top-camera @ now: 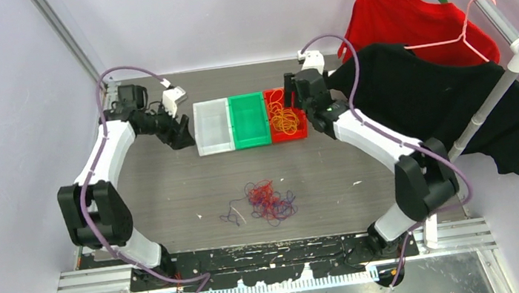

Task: Untangle the cables

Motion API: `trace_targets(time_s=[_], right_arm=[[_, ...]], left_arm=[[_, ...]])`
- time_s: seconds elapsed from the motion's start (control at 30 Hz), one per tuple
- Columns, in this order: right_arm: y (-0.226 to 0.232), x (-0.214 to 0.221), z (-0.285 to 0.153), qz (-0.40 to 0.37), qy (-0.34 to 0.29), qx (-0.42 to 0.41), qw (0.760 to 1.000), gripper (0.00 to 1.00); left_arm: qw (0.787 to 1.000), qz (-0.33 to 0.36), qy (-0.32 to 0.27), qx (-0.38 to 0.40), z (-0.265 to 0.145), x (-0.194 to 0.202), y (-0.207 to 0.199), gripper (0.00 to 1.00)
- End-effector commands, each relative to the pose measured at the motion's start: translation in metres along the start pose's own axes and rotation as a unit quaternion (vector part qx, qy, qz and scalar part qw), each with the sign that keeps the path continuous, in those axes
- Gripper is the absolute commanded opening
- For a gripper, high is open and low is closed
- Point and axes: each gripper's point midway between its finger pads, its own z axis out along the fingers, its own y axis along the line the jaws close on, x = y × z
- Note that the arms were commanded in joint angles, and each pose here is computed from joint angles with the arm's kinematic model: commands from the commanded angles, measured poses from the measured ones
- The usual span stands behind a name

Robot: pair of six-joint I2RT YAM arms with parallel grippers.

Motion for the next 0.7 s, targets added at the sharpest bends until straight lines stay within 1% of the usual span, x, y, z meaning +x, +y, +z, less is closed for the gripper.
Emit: trace_targets(time_s=[0.0,0.07,0.2,0.27,0.37,0.4,0.47,0.5,0.57,0.67], right_arm=[[0.005,-0.018,-0.039,0.025,-0.02,-0.031,0.999,0.76],[0.015,-0.007,-0.057,0.029,-0.007,-0.062,0.998,0.76],[0.053,0.041,-0.099,0.03,0.047,-0.157,0.986,0.75],[0.081,0.072,-0.124,0.033,0.084,-0.219,0.972,0.73],[0.116,0.115,-0.157,0.051,0.137,-0.302,0.942,0.7],[0.123,0.127,-0.163,0.059,0.154,-0.318,0.934,0.67],[0.132,0.15,-0.17,0.067,0.181,-0.332,0.923,0.63],[0.133,0.158,-0.17,0.068,0.189,-0.329,0.923,0.62],[0.132,0.171,-0.167,0.072,0.199,-0.321,0.923,0.58],[0.129,0.176,-0.164,0.084,0.194,-0.314,0.926,0.52]], left_arm=[[0.998,0.003,0.0,0.069,-0.035,-0.009,-0.058,0.75],[0.995,0.002,0.01,0.1,-0.034,-0.008,-0.084,0.76],[0.988,0.011,0.037,0.152,-0.02,0.0,-0.135,0.75],[0.984,0.009,0.04,0.171,-0.012,0.0,-0.156,0.72],[0.982,-0.001,0.04,0.183,-0.004,0.0,-0.17,0.66],[0.981,-0.008,0.041,0.187,-0.001,0.0,-0.172,0.64],[0.979,-0.034,0.047,0.196,0.005,0.002,-0.178,0.6],[0.977,-0.052,0.054,0.198,0.009,0.005,-0.182,0.58],[0.976,-0.065,0.065,0.2,0.018,0.011,-0.188,0.57],[0.975,-0.08,0.071,0.195,0.034,0.017,-0.196,0.55]])
